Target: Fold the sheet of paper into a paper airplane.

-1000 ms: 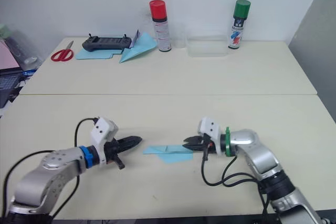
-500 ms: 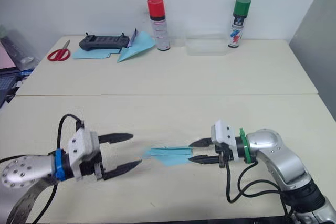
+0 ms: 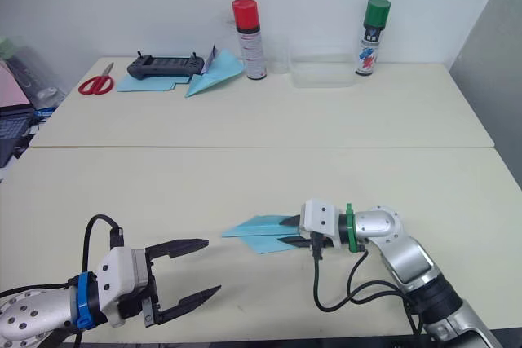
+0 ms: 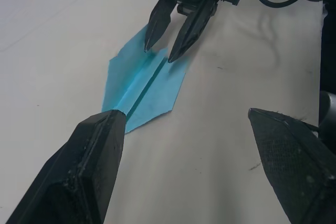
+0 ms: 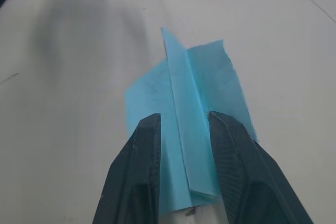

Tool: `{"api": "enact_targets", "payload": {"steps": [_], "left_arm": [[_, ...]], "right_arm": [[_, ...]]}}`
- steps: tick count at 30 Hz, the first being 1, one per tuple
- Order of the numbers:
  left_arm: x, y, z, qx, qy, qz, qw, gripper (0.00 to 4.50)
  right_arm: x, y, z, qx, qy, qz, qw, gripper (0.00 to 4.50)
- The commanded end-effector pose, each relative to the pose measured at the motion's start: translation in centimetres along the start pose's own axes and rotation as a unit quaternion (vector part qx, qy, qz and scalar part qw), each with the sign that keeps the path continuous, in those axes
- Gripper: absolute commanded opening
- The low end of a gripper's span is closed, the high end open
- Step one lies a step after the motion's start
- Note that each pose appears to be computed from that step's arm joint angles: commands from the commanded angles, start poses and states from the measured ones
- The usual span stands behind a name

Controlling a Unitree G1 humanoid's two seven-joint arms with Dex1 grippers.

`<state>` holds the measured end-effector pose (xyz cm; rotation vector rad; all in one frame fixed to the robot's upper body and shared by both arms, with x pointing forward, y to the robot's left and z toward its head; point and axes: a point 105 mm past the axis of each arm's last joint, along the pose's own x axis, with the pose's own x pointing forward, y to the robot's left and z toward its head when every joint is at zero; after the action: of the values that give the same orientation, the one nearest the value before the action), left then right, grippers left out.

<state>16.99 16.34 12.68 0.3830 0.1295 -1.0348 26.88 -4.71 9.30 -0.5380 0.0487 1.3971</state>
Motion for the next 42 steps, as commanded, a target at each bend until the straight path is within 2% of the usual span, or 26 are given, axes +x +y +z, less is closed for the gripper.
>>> {"api": "enact_targets", "payload": {"steps": [1, 11, 14, 16, 22, 25, 26, 27, 32, 36, 40, 42], "left_arm": [[0.2, 0.1, 0.7, 0.008, -0.011, 0.012, 1.0, 4.12], [0.3, 0.6, 0.8, -0.007, -0.017, 0.034, 0.999, 4.12], [0.0, 0.8, 0.9, -0.026, -0.024, 0.044, 0.998, 4.12], [-0.1, 1.0, 0.7, -0.026, -0.02, 0.053, 0.998, 4.12], [-0.2, 1.6, 1.0, -0.037, -0.028, 0.068, 0.997, 4.12], [-0.3, 2.9, 1.4, -0.041, -0.032, 0.074, 0.996, 4.12], [-0.2, 3.6, 2.0, -0.043, -0.039, 0.071, 0.996, 4.12], [-0.1, 4.0, 2.5, -0.044, -0.042, 0.062, 0.996, 4.48], [1.5, 6.4, 6.3, -0.044, -0.07, 0.013, 0.996, 4.49], [3.4, 6.7, 8.5, -0.018, -0.061, -0.054, 0.997, 4.49], [5.1, 7.6, 10.5, 0.009, -0.069, -0.087, 0.994, 4.49], [5.8, 7.8, 11.3, 0.02, -0.077, -0.097, 0.992, 4.49]], "right_arm": [[0.4, -0.4, 0.5, -0.019, -0.006, -0.003, 1.0, 1.47], [1.2, -0.6, -0.8, -0.012, 0.021, 0.009, 1.0, 1.47], [1.6, -1.3, -1.1, 0.006, 0.022, -0.012, 1.0, 0.83], [1.8, -1.6, -1.3, 0.013, 0.022, -0.02, 0.999, 0.13], [1.1, -2.1, -2.2, 0.023, 0.029, -0.036, 0.999, 0.06], [-0.5, -3.4, -1.7, 0.079, 0.008, -0.083, 0.993, 0.06], [-1.4, -4.1, -1.5, 0.103, -0.001, -0.11, 0.989, 0.06], [-2.2, -4.7, -1.4, 0.121, -0.006, -0.133, 0.984, 0.0], [-7.8, -6.8, -2.6, 0.169, 0.028, -0.285, 0.943, 0.0], [-12.3, -6.8, -4.2, 0.212, 0.074, -0.402, 0.888, 0.0], [-14.9, -6.2, -5.8, 0.261, 0.105, -0.483, 0.829, 0.0], [-15.2, -5.6, -6.3, 0.28, 0.112, -0.499, 0.813, 0.0]]}}
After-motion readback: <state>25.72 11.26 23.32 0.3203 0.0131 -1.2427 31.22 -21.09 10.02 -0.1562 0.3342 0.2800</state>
